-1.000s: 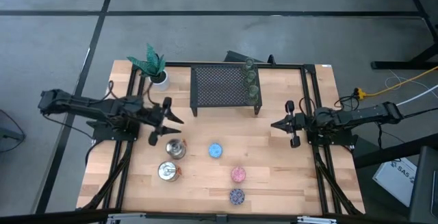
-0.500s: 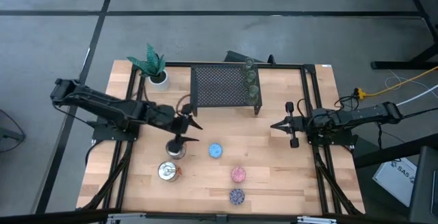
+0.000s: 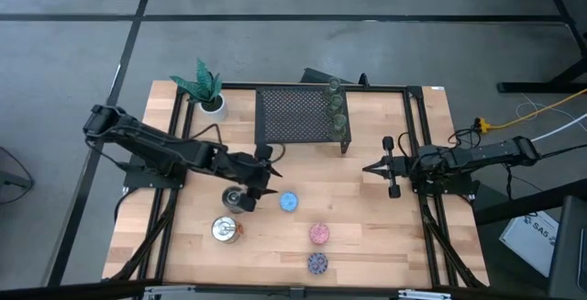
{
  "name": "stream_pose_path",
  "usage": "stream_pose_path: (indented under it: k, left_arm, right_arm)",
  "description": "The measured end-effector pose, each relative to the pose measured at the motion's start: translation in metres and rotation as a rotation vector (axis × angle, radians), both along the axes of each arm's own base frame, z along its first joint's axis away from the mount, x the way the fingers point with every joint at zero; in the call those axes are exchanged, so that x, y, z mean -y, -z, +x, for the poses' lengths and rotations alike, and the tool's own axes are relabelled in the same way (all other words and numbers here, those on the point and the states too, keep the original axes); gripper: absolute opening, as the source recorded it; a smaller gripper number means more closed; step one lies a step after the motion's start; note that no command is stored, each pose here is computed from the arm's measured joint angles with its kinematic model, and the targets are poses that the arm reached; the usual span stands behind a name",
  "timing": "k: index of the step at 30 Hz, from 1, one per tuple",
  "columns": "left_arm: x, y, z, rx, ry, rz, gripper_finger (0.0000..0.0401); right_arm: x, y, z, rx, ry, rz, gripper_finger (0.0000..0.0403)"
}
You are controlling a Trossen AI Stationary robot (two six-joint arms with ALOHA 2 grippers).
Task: Pick & Place candle stick holders
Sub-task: Put the blue scented candle on the shelf
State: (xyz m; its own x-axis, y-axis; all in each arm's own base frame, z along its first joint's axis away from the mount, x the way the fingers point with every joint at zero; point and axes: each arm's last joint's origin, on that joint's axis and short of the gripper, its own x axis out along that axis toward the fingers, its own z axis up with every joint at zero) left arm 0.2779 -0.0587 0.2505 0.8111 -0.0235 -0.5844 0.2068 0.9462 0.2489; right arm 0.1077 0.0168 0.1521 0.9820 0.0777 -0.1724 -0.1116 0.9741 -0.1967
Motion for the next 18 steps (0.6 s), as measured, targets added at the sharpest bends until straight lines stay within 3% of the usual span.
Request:
stream_pose_path:
  k: [7,18]
  left_arm:
    - [0.007,0.004,0.019,-0.12,-0.021,0.032,0.0236]
    - [0.012,0.036,0.035,-0.255,-0.089,-0.054,0.0338]
  right_arm:
    - [0.0,0.0,0.0,0.0,0.0,0.001,0.0003]
    - [0.0,0.0,0.0,0.0,0.0,0.003,0.0003]
